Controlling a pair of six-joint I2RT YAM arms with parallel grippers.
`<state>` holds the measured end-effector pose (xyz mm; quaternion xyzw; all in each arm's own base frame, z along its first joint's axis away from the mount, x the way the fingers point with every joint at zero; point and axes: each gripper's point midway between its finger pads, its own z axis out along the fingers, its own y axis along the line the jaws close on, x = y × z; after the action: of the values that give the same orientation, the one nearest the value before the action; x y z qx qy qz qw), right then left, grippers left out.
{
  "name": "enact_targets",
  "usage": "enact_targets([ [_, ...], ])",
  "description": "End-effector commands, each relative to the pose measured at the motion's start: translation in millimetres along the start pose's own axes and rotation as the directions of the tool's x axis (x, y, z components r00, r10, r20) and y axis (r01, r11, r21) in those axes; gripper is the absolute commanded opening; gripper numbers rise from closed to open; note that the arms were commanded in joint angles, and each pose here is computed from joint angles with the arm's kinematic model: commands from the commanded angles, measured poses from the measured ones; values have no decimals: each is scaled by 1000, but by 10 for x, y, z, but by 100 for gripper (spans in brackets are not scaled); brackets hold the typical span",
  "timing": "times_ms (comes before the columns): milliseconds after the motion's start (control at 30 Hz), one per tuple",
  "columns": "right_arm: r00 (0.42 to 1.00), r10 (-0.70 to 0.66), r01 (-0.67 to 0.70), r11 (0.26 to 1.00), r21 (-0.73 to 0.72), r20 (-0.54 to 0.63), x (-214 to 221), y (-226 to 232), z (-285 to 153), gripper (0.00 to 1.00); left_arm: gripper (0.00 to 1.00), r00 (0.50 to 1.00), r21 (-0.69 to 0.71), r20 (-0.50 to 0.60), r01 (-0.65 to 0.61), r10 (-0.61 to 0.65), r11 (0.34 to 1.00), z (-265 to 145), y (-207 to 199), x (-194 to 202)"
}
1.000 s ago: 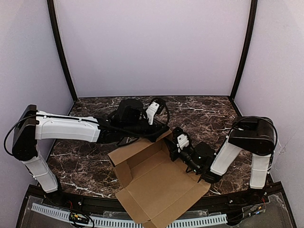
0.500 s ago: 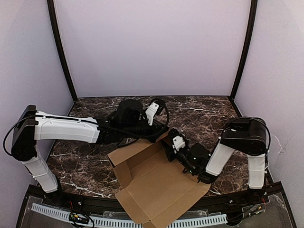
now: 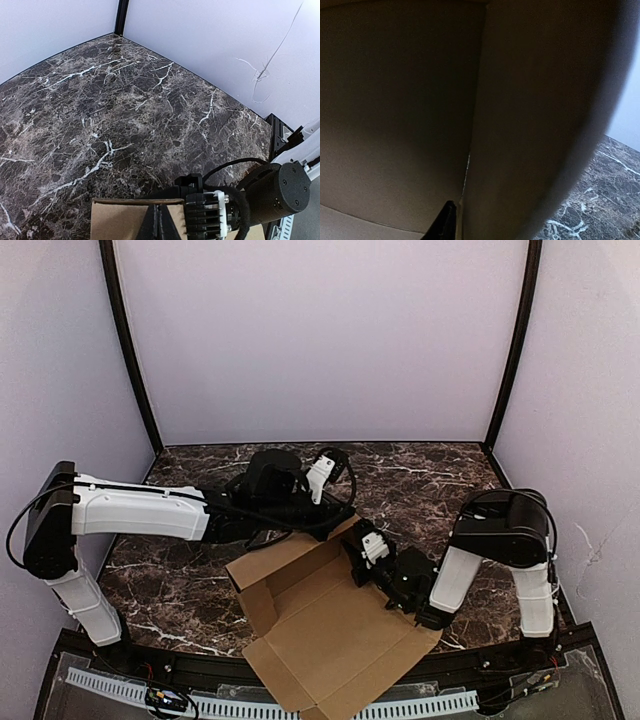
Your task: Fold the paper box
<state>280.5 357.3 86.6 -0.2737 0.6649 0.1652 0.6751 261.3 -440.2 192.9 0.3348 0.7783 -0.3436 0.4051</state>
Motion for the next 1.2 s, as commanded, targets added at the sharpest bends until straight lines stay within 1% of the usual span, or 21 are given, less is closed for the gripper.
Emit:
enact_targets([
  [0, 998, 52, -53, 998, 29, 43, -46, -65, 37, 17, 1, 939, -78, -339, 32, -57, 996, -9, 190, 1042],
  [133, 998, 55, -56, 998, 21, 43, -45, -58, 65, 0, 1, 938, -78, -342, 35, -60, 996, -14, 190, 1046],
  [333, 996, 65, -66, 998, 7, 58, -101, -55, 76, 0, 1, 937, -79, -345, 36, -61, 996, -18, 190, 1049],
  [367, 996, 67, -67, 998, 9, 62, -115, -59, 74, 3, 1, 936, -79, -346, 35, -60, 996, -18, 189, 1052],
  [500, 994, 60, -63, 997, 38, 88, -206, -123, 66, 27, 1, 937, -80, -344, 34, -60, 996, -20, 190, 1039],
  [700, 993, 52, -57, 997, 42, 110, -331, -148, 59, 40, 1, 937, -85, -343, 32, -60, 996, -19, 199, 1037],
  [833, 994, 70, -74, 996, 43, 80, -194, -147, 50, 43, 1, 938, -81, -342, 35, -61, 996, -16, 188, 1037],
  [867, 994, 75, -78, 996, 41, 79, -174, -140, 42, 40, 1, 938, -81, -341, 35, -61, 996, -16, 190, 1031],
  [900, 994, 81, -84, 996, 39, 77, -162, -141, 33, 31, 1, 938, -80, -342, 36, -61, 996, -15, 186, 1036],
  [967, 994, 84, -86, 996, 31, 73, -155, -131, 30, 11, 1, 938, -79, -341, 33, -58, 996, -14, 189, 1034],
  [1000, 994, 83, -85, 996, 25, 72, -161, -119, 30, 3, 1, 938, -79, -342, 33, -58, 996, -14, 190, 1036],
  [1033, 994, 82, -84, 996, 20, 73, -174, -111, 33, 0, 1, 938, -79, -343, 32, -58, 996, -14, 190, 1039],
  [1100, 994, 79, -81, 997, 18, 82, -221, -114, 26, 0, 1, 937, -80, -345, 29, -55, 996, -12, 194, 1048],
  [1133, 993, 78, -81, 996, 22, 89, -253, -125, 18, 6, 1, 937, -81, -345, 28, -55, 996, -10, 195, 1049],
  [1167, 992, 78, -81, 996, 26, 98, -289, -136, 6, 24, 1, 937, -80, -345, 29, -55, 996, -11, 195, 1047],
])
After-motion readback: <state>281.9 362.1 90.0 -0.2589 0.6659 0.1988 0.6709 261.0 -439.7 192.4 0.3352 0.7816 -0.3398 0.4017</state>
